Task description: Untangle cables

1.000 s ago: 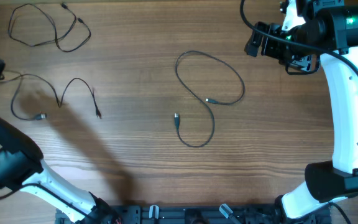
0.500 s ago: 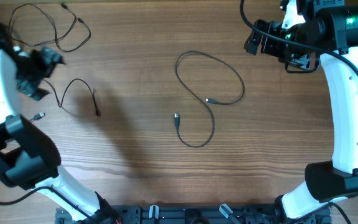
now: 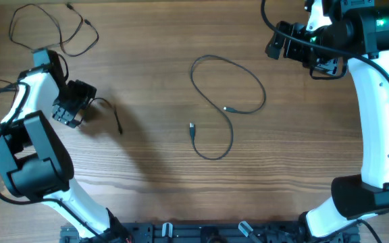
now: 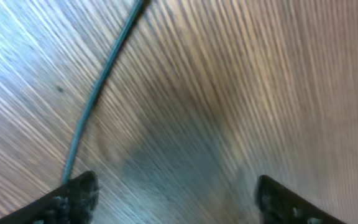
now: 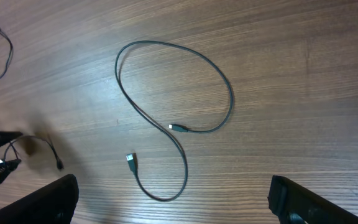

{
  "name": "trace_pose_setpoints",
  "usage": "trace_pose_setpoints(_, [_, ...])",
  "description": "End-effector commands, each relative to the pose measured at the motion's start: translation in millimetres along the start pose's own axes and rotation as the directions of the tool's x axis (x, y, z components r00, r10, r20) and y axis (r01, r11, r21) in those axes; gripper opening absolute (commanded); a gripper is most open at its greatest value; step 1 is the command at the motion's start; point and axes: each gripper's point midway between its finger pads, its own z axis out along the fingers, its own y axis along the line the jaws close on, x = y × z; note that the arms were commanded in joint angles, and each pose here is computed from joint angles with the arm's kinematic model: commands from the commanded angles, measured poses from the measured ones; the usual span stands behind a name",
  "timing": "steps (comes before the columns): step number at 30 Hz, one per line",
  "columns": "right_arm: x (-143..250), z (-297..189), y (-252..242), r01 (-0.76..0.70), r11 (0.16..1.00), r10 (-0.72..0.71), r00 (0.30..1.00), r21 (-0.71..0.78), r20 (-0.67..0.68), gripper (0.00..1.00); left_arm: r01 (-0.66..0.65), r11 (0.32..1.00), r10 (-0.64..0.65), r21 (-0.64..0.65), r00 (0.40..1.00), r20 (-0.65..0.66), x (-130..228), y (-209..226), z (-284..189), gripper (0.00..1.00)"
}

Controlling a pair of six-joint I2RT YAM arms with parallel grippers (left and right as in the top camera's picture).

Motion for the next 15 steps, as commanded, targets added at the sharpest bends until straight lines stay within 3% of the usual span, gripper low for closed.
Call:
trace_pose_setpoints(1, [1,-1,4,0.008,1.000,-0.008,1.000,-0.014,-0.001,0.99,0.018,0.997,-0.012,-0.075,0.997,0.080,-14,14,2,0.52])
trace_pose_setpoints(4, [3,-1,8,0.008,0.999,-0.009,1.000,-0.038,-0.010,0.99,0.032,0.999,-0.027,-0.037,0.991,0.128,-29,7,-2,0.04])
trace_pose_setpoints(6, [2,-1,9,0.009,0.999,-0.009,1.000,-0.039,-0.008,1.00,0.056,0.998,-0.055,-0.003,0.988,0.148,-46,2,-20,0.04])
trace_pose_setpoints(9, [2,-1,9,0.009,0.999,-0.010,1.000,-0.040,-0.006,1.00,0.084,0.990,-0.104,0.114,0.977,0.186,-76,-15,-86,0.05])
trace_pose_setpoints(10, [1,-1,9,0.010,0.999,-0.010,1.000,-0.041,-0.004,1.00,0.082,0.983,-0.110,0.163,0.978,0.176,-77,-22,-106,0.18])
trace_pose_setpoints(11, [1,-1,9,0.010,0.999,-0.010,1.000,-0.041,-0.004,1.00,0.074,0.972,-0.109,0.223,0.982,0.153,-72,-30,-131,0.72])
trace_pose_setpoints(12, [1,-1,9,0.010,0.999,-0.010,1.000,-0.041,-0.003,1.00,0.071,0.969,-0.107,0.238,0.984,0.141,-67,-31,-142,1.00])
trace_pose_setpoints(15, [0,-1,10,0.011,0.999,-0.011,1.000,-0.044,0.003,1.00,0.095,0.985,-0.104,0.146,0.993,0.058,-32,-4,-158,1.00])
